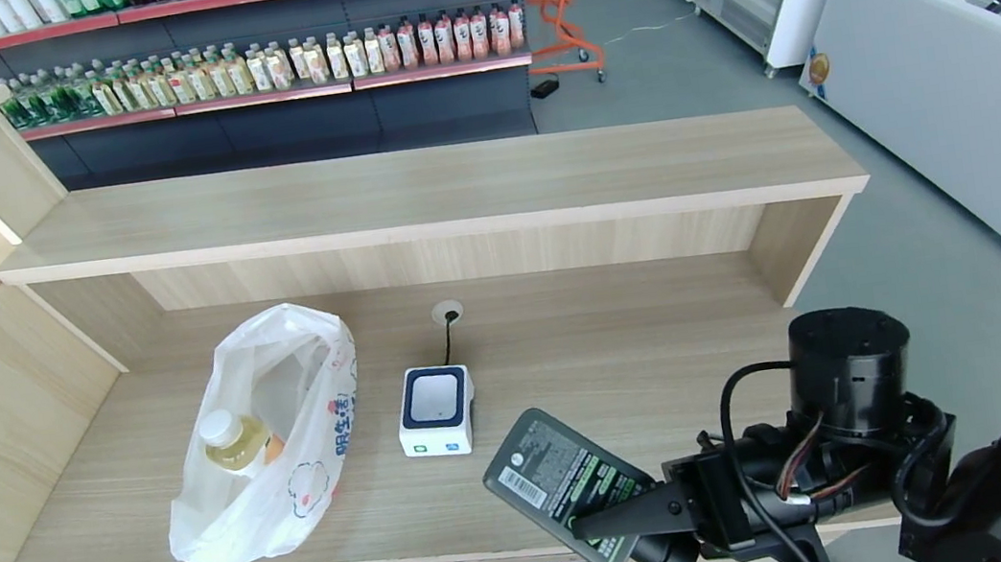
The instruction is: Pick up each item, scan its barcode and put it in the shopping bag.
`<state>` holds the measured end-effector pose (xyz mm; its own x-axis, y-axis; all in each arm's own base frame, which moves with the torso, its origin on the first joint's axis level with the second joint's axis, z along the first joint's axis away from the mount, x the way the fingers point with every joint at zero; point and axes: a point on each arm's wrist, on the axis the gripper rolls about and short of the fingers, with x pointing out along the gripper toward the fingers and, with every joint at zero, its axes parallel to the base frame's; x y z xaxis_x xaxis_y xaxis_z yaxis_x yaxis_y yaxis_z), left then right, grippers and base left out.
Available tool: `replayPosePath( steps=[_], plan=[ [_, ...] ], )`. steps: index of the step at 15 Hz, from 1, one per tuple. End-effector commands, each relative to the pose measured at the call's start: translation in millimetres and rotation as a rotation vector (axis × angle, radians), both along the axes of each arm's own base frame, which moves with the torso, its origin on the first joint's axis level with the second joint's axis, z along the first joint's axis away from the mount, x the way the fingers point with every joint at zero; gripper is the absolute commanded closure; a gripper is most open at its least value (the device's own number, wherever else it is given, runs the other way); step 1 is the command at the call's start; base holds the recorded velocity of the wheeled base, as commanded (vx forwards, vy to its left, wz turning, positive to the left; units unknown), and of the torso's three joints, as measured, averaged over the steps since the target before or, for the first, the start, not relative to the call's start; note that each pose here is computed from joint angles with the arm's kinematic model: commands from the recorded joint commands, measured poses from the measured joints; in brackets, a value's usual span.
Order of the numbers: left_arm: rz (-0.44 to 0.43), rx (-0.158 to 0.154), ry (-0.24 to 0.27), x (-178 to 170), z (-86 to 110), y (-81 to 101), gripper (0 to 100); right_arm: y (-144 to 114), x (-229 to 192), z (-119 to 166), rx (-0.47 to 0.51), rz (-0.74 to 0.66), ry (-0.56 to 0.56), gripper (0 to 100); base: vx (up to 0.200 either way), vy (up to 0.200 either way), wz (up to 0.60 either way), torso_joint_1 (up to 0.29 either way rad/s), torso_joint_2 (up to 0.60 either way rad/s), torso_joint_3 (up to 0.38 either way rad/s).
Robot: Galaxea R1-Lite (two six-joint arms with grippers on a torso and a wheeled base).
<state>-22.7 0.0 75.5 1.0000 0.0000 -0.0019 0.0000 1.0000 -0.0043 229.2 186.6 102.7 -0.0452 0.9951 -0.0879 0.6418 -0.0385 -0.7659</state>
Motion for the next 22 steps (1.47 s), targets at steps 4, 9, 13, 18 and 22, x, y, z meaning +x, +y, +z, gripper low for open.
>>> replayPosePath(
  steps=[4, 9, 13, 18, 22],
  plan=[
    [0.0, 0.0, 0.0, 0, 0.0, 0.0, 0, 1, 3, -7, -0.012, -0.003, 0.018, 100, 0.0, 0.0, 0.0, 0.0, 0.0, 0.0],
    [0.0, 0.0, 0.0, 0, 0.0, 0.0, 0, 7, 12, -3, 0.016, -0.004, -0.019, 100, 0.0, 0.0, 0.0, 0.0, 0.0, 0.0],
    [0.0, 0.0, 0.0, 0, 0.0, 0.0, 0, 4, 7, 16, 0.048, -0.009, 0.032, 100, 0.0, 0.0, 0.0, 0.0, 0.0, 0.0],
    [0.0, 0.0, 0.0, 0, 0.0, 0.0, 0, -53, -52, 98, 0.427, -0.52, 0.607, 100, 0.0, 0.0, 0.0, 0.0, 0.0, 0.0],
    [0.0, 0.0, 0.0, 0, 0.0, 0.0, 0, -100, -29, 91, 0.639, -0.773, 0.901, 100, 0.0, 0.0, 0.0, 0.0, 0.0, 0.0]
  ],
)
